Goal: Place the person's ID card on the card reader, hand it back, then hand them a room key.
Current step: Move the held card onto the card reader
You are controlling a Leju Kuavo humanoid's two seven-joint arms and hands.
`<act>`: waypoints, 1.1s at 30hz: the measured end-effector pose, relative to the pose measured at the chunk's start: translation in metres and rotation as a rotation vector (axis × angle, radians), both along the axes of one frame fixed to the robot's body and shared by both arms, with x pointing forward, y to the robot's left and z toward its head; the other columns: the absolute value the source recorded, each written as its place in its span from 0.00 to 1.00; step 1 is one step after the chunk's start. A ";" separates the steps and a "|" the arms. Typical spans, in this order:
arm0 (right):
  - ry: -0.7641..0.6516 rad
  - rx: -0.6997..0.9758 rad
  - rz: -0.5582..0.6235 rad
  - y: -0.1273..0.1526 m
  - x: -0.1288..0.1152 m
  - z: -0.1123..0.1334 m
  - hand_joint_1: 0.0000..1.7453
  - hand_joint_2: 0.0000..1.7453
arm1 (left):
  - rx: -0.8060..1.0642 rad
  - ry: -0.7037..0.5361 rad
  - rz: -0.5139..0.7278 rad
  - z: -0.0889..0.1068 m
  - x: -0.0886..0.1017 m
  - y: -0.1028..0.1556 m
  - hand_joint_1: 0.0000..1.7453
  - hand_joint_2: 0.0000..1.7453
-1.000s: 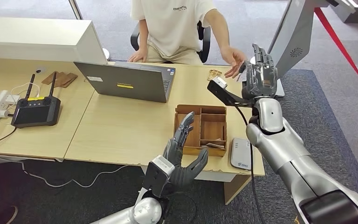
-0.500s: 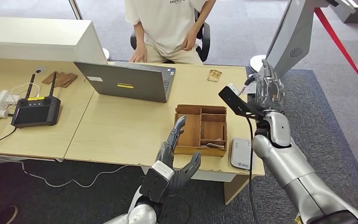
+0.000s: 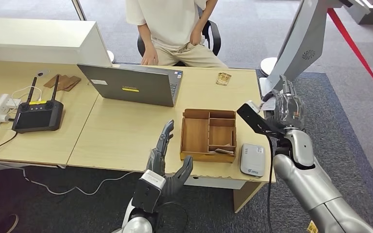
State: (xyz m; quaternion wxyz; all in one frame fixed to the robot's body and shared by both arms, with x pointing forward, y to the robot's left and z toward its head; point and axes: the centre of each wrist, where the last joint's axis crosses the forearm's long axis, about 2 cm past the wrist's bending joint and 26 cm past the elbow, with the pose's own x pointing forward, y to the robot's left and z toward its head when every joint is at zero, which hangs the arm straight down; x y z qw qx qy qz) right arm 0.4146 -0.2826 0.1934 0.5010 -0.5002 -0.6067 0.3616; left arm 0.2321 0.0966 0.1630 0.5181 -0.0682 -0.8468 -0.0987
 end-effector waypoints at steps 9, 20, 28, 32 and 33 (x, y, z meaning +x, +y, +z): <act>0.053 -0.023 0.007 -0.005 -0.004 -0.009 1.00 1.00 | -0.020 0.006 0.045 0.003 -0.001 0.010 0.00 1.00; 0.167 -0.060 0.000 -0.010 -0.012 -0.036 1.00 1.00 | -0.029 0.005 0.067 0.006 -0.001 0.017 0.00 1.00; 0.256 -0.071 -0.034 -0.022 -0.018 -0.065 1.00 1.00 | -0.031 0.006 0.085 0.005 -0.004 0.021 0.00 1.00; 0.288 -0.075 -0.049 -0.025 -0.021 -0.075 1.00 1.00 | -0.029 0.006 0.091 0.005 -0.005 0.022 0.00 1.00; 0.294 -0.076 -0.052 -0.026 -0.021 -0.077 1.00 1.00 | -0.028 0.006 0.092 0.004 -0.005 0.023 0.00 1.00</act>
